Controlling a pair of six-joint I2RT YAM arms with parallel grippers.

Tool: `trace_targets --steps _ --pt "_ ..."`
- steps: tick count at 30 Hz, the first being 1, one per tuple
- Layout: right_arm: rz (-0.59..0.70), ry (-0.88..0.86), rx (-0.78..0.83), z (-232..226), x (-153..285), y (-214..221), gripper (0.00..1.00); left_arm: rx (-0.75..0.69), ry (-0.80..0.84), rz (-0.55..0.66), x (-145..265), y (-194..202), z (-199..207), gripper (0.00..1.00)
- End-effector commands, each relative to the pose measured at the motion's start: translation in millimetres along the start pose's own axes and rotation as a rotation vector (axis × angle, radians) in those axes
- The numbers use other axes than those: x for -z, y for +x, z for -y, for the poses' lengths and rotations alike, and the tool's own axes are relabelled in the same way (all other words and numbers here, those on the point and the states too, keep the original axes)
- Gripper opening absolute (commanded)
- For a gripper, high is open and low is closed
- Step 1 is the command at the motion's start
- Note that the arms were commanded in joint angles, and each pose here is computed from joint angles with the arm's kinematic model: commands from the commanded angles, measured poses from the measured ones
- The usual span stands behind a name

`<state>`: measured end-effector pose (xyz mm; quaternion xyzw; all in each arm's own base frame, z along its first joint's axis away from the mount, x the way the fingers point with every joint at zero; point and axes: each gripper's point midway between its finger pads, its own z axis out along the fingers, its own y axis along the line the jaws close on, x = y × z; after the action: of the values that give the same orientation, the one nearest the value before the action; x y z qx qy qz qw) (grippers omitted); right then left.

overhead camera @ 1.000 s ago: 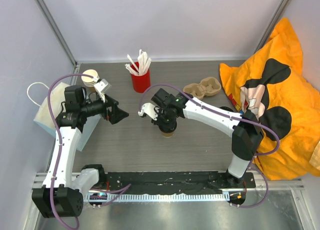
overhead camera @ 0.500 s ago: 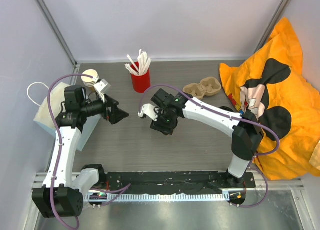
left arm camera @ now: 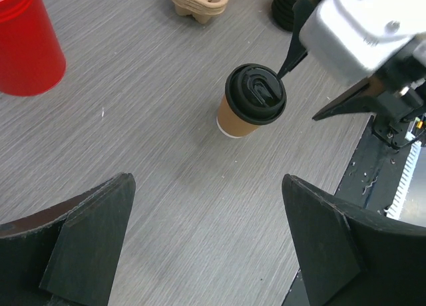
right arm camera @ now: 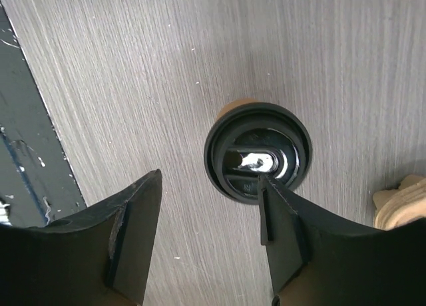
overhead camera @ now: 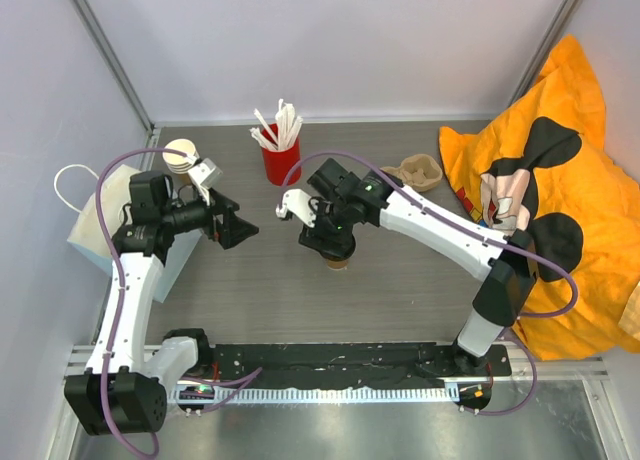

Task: Pack the takeout coffee

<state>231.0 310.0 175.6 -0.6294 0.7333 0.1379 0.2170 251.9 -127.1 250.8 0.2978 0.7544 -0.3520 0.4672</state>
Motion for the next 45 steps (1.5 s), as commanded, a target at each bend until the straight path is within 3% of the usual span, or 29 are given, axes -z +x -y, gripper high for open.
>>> trace_targets --steps 1,4,8,17,29,45 --pt "0.169 0.078 -0.099 32.4 60.9 -16.2 0.64 -0.015 0.058 0.018 -10.4 -7.7 5.7 0.99" --pt "0.245 0.074 -0.244 54.7 75.1 -2.2 0.64 -0.024 0.092 -0.044 -29.1 -0.2 17.4 1.0" --pt "0.302 0.028 -0.358 50.0 75.2 24.2 0.7 -0.015 0.077 -0.107 -53.6 -7.2 21.5 1.0" --pt "0.398 -0.011 -0.562 53.6 67.3 62.0 0.76 0.185 0.15 -0.274 -130.8 10.7 26.2 1.0" --pt "0.401 -0.004 -0.578 46.2 62.1 74.1 0.75 0.318 0.224 -0.441 -190.7 60.1 41.9 1.0" --pt "0.399 -0.022 -0.582 39.6 60.1 77.0 0.74 0.353 0.201 -0.499 -217.2 82.0 35.6 1.0"
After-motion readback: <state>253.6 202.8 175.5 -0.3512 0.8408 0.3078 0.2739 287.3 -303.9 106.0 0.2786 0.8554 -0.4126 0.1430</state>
